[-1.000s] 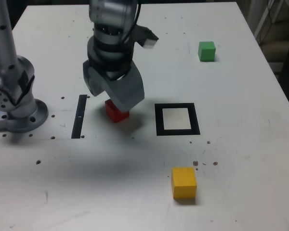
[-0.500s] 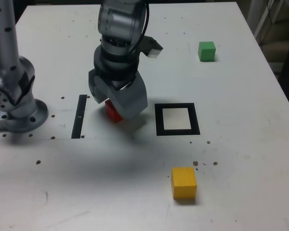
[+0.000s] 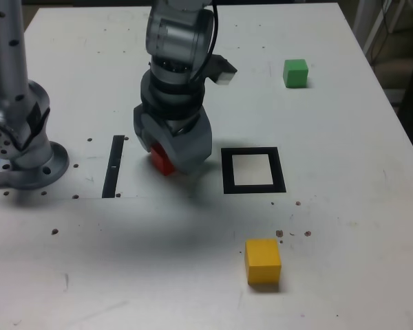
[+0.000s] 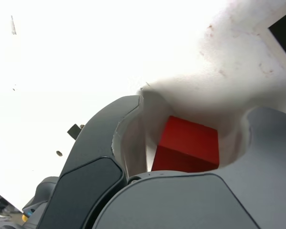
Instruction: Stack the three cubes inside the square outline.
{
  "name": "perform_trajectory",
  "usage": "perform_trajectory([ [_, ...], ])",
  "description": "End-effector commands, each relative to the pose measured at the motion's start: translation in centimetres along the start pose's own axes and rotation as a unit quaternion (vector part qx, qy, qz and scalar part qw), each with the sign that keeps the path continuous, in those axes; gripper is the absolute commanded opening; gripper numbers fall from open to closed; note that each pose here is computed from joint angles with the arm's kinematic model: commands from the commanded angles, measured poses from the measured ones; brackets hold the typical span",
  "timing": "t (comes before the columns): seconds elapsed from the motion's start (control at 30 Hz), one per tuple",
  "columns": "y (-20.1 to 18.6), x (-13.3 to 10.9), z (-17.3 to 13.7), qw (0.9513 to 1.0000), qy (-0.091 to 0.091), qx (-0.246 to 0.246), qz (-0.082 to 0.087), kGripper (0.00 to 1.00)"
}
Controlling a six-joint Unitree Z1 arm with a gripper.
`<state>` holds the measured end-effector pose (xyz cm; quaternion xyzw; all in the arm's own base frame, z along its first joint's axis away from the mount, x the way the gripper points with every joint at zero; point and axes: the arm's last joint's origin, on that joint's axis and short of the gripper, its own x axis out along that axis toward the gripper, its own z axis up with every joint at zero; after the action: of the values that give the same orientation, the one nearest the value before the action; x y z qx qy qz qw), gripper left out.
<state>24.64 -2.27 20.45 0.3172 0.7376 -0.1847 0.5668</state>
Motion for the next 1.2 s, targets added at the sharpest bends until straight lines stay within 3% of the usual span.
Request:
perform_trajectory([
  [0.0,-0.1,0.0,0.0,1.0,-0.001,0.0,0.001,0.39],
  [0.47,-0.1,0.0,0.0,1.0,-0.001,-0.004,-0.001,0.36],
  [0.6,0.0,-0.4,0.2,0.9998,-0.011,-0.013,-0.009,0.36],
  [0.77,0.5,-1.6,0.7,0.9991,-0.028,-0.028,-0.017,0.36],
  [1.17,2.7,-5.6,2.3,0.9951,-0.036,-0.092,-0.012,0.36],
])
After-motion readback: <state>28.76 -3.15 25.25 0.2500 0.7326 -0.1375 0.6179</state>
